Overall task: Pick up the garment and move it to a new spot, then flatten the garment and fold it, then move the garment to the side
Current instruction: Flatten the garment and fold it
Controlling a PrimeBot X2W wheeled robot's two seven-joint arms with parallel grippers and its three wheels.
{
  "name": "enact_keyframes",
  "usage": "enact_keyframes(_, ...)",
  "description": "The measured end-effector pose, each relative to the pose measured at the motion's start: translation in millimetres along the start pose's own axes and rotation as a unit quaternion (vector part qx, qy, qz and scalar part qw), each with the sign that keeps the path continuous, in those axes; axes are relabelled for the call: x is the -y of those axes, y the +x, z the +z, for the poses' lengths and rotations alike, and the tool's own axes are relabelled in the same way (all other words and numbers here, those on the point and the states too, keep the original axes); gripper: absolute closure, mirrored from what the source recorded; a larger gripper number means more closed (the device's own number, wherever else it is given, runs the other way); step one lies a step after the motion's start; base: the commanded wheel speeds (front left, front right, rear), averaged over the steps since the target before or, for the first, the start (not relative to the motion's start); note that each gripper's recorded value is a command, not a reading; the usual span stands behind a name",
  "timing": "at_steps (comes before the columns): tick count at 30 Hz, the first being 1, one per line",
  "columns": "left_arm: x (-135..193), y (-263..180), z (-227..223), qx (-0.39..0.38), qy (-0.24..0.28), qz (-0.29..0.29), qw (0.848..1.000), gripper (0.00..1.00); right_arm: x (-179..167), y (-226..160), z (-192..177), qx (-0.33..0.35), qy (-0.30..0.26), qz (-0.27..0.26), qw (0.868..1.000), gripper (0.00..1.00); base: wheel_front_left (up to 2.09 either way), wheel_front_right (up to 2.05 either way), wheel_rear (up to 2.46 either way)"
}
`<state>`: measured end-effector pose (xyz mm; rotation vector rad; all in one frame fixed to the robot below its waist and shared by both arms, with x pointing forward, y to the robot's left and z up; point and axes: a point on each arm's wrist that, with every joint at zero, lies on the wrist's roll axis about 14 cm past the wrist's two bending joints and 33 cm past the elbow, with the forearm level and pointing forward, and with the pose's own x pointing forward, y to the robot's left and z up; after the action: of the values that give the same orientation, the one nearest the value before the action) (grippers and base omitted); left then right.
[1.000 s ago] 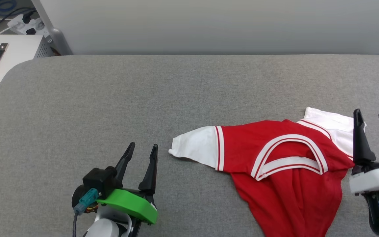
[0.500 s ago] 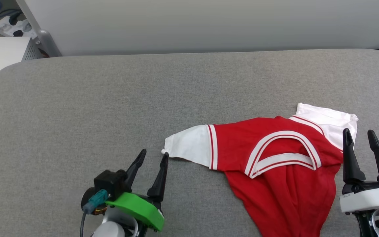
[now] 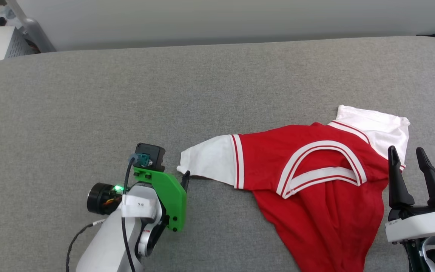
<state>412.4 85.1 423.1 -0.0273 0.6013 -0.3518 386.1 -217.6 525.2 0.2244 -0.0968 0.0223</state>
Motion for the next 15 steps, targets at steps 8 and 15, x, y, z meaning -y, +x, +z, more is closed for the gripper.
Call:
enact_keyframes(8,-2,22,-4,-0.052,0.018,0.004,0.998,0.00,9,-1,-12,-0.018,-0.002,-0.014,1.000,0.00,0.00,0.00,0.00)
enact_keyframes(15,-6,38,-17,-0.087,0.039,0.011,0.995,0.00,15,0,-17,-0.026,-0.003,-0.023,0.999,0.00,0.00,0.00,0.00)
